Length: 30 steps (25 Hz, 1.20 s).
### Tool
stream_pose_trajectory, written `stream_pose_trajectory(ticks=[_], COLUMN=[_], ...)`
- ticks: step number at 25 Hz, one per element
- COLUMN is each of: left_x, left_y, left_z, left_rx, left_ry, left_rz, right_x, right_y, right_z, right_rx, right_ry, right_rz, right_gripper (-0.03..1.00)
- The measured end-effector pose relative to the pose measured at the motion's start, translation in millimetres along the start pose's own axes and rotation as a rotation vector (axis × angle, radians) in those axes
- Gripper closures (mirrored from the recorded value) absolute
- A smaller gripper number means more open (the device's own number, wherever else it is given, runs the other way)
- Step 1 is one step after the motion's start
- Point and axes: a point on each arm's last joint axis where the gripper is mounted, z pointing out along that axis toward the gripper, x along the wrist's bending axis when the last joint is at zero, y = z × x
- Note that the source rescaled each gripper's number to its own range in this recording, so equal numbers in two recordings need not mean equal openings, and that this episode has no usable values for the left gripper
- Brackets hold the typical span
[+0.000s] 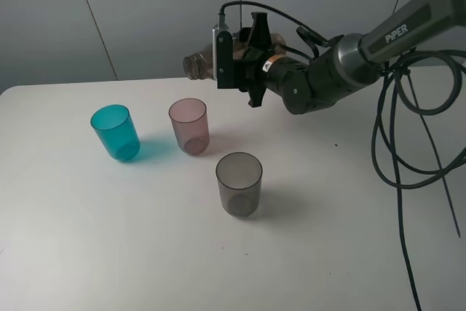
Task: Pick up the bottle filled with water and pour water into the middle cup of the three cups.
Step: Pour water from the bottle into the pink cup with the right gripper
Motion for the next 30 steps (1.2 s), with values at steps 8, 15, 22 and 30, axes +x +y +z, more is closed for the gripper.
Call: stream_pose_trajectory(ticks=[8,15,22,30], left_x=[0.0,0.0,0.0,0.0], left_y=[0.0,0.0,0.0,0.0], left_z=[0.0,0.0,0.0,0.0], left_rx=[0.000,0.000,0.000,0.000], left_ry=[0.000,0.000,0.000,0.000], left_rz=[-0.002,-0.002,-0.002,-0.002], right_x=[-0.2,-0.2,-0.4,-0.4], right_y=[0.0,-0.1,-1.1,-1.1], right_z=[0.0,0.0,0.1,0.1], right_rx=[0.000,0.002,0.013,0.013], right_ry=[-0.002,-0.002,-0.001,-0.001], right_rz=[-0.103,-0.172,-0.211,-0.257], right_gripper=[0.95,0.95,0.95,0.95])
